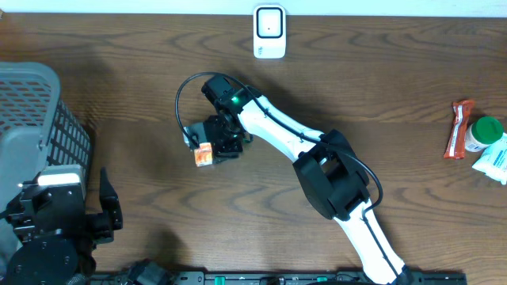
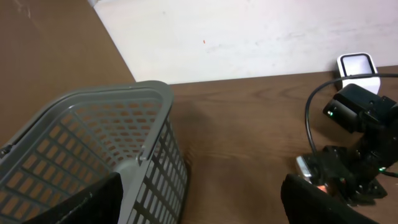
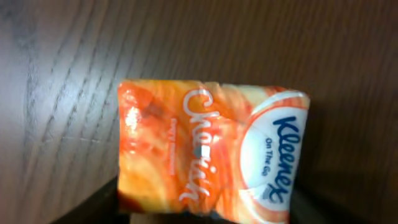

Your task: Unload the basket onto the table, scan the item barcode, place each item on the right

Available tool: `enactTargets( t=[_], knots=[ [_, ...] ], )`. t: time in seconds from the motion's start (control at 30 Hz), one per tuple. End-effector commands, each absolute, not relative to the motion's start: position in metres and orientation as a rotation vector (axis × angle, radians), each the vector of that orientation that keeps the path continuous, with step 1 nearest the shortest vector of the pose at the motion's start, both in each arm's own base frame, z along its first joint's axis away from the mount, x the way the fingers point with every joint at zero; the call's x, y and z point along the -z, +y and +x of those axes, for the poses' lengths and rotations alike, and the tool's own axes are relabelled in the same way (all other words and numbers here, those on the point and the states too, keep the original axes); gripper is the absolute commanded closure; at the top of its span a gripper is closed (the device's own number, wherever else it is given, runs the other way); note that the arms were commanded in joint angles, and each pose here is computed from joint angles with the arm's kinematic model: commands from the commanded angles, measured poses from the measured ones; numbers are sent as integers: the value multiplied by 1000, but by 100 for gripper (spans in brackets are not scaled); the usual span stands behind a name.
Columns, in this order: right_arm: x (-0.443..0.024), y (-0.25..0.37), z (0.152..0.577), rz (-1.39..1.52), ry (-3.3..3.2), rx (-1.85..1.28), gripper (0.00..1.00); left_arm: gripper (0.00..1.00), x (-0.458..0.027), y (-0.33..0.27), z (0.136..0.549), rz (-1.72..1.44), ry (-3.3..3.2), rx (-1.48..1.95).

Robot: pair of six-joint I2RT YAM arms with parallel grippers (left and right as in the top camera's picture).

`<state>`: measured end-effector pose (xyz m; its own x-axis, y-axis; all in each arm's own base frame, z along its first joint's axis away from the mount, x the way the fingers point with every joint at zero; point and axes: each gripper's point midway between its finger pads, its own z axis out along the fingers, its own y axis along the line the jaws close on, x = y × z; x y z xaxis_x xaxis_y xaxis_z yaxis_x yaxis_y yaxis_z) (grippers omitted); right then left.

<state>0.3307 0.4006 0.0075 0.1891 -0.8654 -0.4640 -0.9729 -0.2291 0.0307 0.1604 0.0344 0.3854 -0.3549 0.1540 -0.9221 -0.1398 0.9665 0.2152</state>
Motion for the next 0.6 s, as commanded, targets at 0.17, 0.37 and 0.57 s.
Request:
enactTargets(
  t=[0.17,0.37,0.57],
  knots=[
    [9,377,342,-2147,1979,-394,40,18,-387,37,158,1,1903,-305],
    [19,320,352,-2220,2157,-40,17,18,-386,37,158,2,1903,-304],
    [-6,295,356,-2155,2263,144,1,18,-387,37,158,1,1903,-304]
  ],
)
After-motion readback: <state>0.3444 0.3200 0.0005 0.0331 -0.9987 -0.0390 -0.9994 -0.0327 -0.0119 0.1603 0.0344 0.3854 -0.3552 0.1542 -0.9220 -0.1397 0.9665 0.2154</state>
